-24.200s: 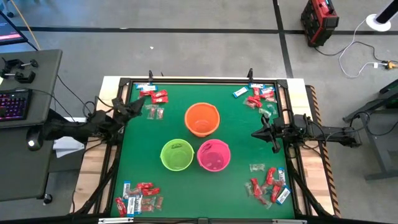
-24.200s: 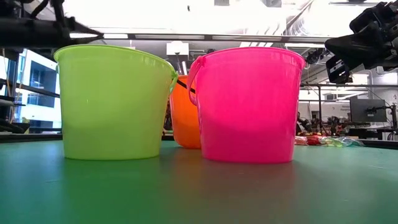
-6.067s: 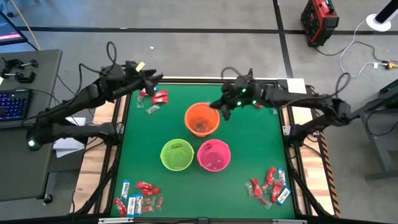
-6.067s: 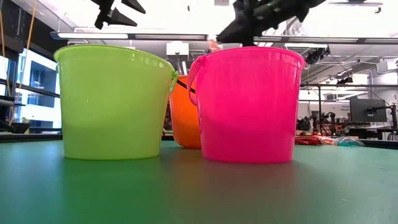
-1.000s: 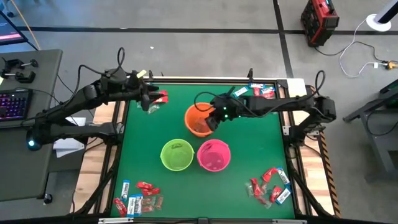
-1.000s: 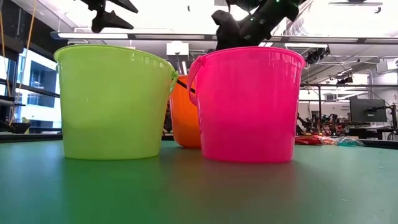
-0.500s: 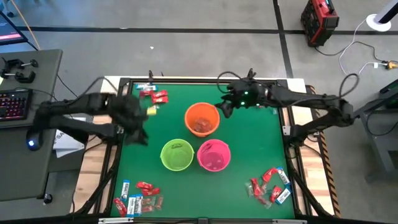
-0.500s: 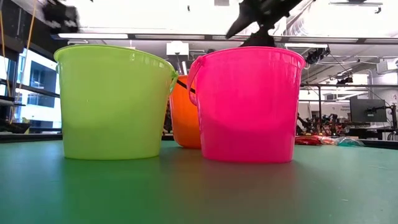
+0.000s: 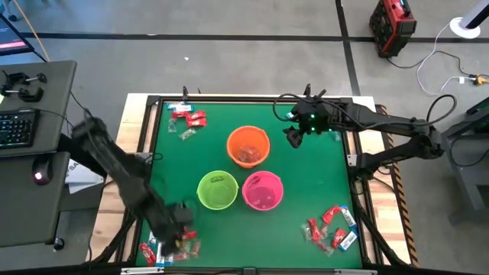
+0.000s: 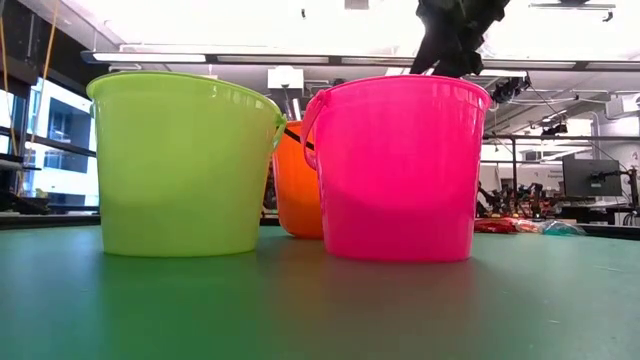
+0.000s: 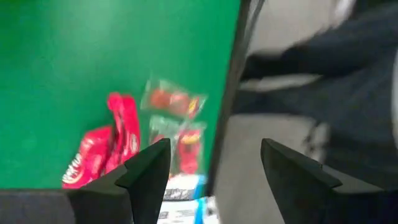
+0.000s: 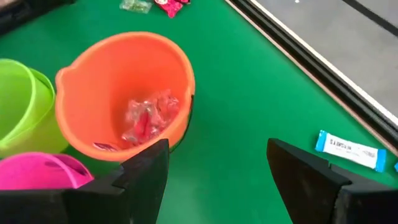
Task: Sort candy by brand, put in halloween buckets
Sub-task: Put the orange gummy into the orange bucket
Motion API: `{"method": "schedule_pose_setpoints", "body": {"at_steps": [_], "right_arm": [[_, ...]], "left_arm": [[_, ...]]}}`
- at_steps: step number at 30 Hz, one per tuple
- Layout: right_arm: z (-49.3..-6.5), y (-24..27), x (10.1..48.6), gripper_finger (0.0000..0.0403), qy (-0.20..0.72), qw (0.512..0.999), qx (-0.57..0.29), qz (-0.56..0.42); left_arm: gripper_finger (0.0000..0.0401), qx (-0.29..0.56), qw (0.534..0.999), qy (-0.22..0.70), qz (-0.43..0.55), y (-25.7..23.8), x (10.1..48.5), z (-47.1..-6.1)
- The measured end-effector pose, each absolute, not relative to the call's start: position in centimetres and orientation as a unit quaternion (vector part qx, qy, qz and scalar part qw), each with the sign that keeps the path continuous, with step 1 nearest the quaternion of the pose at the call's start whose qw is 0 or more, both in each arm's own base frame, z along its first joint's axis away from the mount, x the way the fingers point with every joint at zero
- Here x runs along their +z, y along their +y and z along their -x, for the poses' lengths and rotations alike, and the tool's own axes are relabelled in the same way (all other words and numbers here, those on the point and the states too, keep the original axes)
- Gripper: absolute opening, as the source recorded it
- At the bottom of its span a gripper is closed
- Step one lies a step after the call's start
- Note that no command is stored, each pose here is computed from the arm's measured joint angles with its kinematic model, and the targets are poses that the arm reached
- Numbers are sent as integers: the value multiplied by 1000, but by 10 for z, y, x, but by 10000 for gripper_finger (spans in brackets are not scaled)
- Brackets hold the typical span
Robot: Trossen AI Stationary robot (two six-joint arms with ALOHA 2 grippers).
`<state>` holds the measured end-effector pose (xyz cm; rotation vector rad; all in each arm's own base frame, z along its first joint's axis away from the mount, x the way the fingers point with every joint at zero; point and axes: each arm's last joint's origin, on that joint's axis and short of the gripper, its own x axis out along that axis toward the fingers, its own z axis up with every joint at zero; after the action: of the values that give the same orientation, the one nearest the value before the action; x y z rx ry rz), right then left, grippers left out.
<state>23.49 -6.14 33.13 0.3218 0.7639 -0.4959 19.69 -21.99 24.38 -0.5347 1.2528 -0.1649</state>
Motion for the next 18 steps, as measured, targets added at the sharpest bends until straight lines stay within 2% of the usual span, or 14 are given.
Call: {"method": "schedule_pose_setpoints", "body": {"at_steps": [6,10,14,18], "right_arm": [[-235,-62,331,264,370,887,-236,-144],[-235,-62,331,264,370,886,-238,-146],[-235,-62,331,264,367,885,-242,-154],[-235,-62,331,264,367,885,-242,-154]], "left_arm": [[241,-123,775,612,95,-274,202,-226],[241,-92,777,623,7,-280,186,-236],[241,-68,774,629,-25,-277,176,-236],[241,-89,787,610,-22,-280,175,-238]]}}
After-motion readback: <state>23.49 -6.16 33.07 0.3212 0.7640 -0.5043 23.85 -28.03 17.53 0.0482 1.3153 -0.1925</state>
